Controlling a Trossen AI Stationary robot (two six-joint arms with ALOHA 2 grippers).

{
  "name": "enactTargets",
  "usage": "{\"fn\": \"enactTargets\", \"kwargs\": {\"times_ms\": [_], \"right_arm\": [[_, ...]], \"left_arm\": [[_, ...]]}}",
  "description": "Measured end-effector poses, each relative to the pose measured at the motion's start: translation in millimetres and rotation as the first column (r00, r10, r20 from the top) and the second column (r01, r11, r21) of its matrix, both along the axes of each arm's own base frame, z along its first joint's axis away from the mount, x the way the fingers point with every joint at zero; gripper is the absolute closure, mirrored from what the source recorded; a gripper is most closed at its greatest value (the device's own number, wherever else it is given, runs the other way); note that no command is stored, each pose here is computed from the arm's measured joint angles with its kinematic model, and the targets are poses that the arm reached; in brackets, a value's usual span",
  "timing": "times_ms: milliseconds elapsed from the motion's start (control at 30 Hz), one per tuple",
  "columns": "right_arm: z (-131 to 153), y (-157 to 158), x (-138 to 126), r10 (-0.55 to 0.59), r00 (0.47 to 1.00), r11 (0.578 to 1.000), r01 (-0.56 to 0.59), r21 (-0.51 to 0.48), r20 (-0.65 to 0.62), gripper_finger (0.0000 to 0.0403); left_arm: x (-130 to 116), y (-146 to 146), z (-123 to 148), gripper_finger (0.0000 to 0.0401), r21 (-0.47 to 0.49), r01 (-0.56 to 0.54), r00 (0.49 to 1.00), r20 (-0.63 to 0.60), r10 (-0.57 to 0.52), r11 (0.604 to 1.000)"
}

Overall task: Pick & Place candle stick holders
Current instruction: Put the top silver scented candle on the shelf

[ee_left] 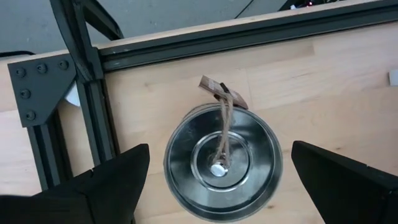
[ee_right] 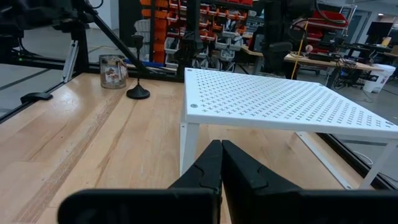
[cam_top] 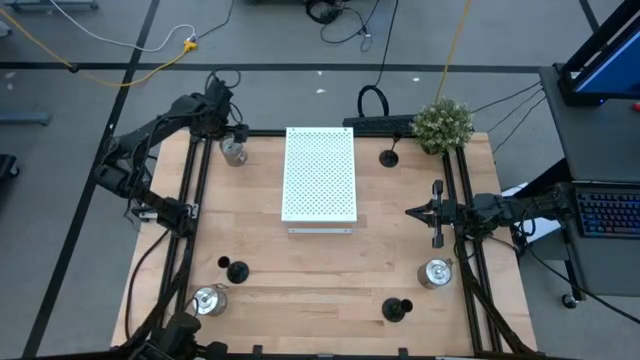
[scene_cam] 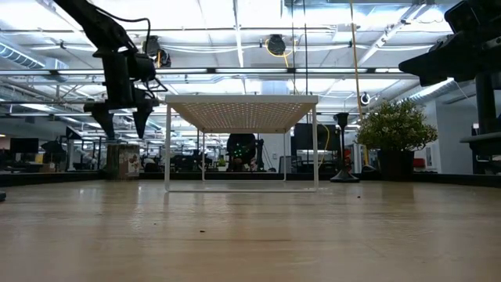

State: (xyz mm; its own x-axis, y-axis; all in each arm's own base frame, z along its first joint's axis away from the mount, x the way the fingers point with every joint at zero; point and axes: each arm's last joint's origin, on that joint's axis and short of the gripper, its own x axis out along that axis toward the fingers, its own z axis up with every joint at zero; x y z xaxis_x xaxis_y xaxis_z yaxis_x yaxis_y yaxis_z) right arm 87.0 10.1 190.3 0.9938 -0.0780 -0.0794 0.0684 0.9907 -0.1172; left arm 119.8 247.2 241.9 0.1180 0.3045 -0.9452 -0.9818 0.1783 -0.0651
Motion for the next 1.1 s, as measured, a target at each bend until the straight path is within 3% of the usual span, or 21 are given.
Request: {"fn": "enactTargets", "kwargs": {"times_ms": [600, 1100], "right_arm": [[0, 0, 0, 0.000, 1.000, 1.000, 0.000, 0.000, 0.000, 0.0403], [0, 0, 0, 0.001, 1.000, 1.000, -0.001, 0.000, 0.000, 0.0403]], "left_arm": [[8, -3, -1, 0.0001, 0.022, -0.022, 0.999, -0.045, 0.023, 1.000], [18, 13, -44, 0.0001, -0.114, -0.062, 0.993, -0.104, 0.050, 0.992]]}}
